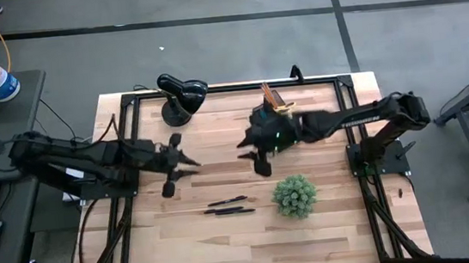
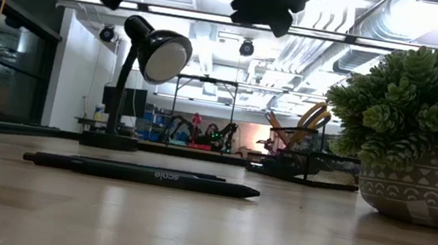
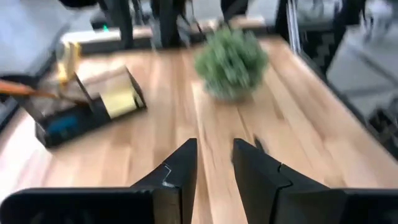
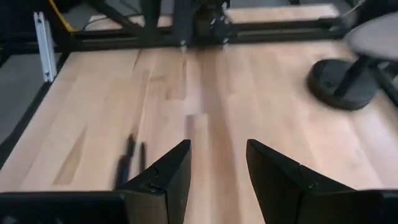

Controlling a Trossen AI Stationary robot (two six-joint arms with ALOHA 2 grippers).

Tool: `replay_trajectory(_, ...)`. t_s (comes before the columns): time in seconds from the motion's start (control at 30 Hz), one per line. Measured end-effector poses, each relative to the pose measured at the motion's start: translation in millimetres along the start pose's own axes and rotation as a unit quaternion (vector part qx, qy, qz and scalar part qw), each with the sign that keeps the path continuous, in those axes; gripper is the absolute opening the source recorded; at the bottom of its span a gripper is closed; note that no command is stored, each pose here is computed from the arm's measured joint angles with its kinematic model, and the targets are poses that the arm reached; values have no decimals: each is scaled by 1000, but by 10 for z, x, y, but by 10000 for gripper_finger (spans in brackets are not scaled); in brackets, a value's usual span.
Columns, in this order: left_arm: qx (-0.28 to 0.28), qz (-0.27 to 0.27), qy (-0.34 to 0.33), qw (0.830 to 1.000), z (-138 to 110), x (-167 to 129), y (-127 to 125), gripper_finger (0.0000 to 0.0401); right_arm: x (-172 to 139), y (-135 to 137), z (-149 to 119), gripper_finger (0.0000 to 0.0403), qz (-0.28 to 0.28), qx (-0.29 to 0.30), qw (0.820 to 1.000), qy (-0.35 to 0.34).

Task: Pick and place office supplies into organizer
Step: Put the top black pen into the desk organizer

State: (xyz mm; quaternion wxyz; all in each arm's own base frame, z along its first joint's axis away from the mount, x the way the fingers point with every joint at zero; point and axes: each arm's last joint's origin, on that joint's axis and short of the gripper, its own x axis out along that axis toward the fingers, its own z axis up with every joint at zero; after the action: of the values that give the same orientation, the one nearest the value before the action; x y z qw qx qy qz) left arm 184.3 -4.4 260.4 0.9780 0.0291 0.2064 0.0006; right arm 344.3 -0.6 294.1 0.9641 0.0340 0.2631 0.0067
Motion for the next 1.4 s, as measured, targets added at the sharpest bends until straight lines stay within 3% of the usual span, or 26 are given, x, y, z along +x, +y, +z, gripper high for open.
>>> replay_trajectory(0.2,37,-35,68,996,-137,-41,-309,92,339,454,-222,151,17,49,998,35)
replay_trajectory(0.43,70,-43,84,993,-208,-137,-589,92,643,803,-511,150,11,78,994,72)
replay_trajectory(0.83,70,-19,82,994,-272,-255,-794,92,770,635,-718,129,7,103,982,158)
replay_trajectory(1.0,65,9,76,995,-267,-254,-779,92,914,528,-859,130,57,116,970,205)
replay_trajectory(1.23,69,45,69,994,-264,-243,-765,92,998,432,-921,129,76,60,973,210)
replay_trajectory(1.4,57,81,60,993,-259,-245,-745,92,1007,336,-920,130,123,36,968,215)
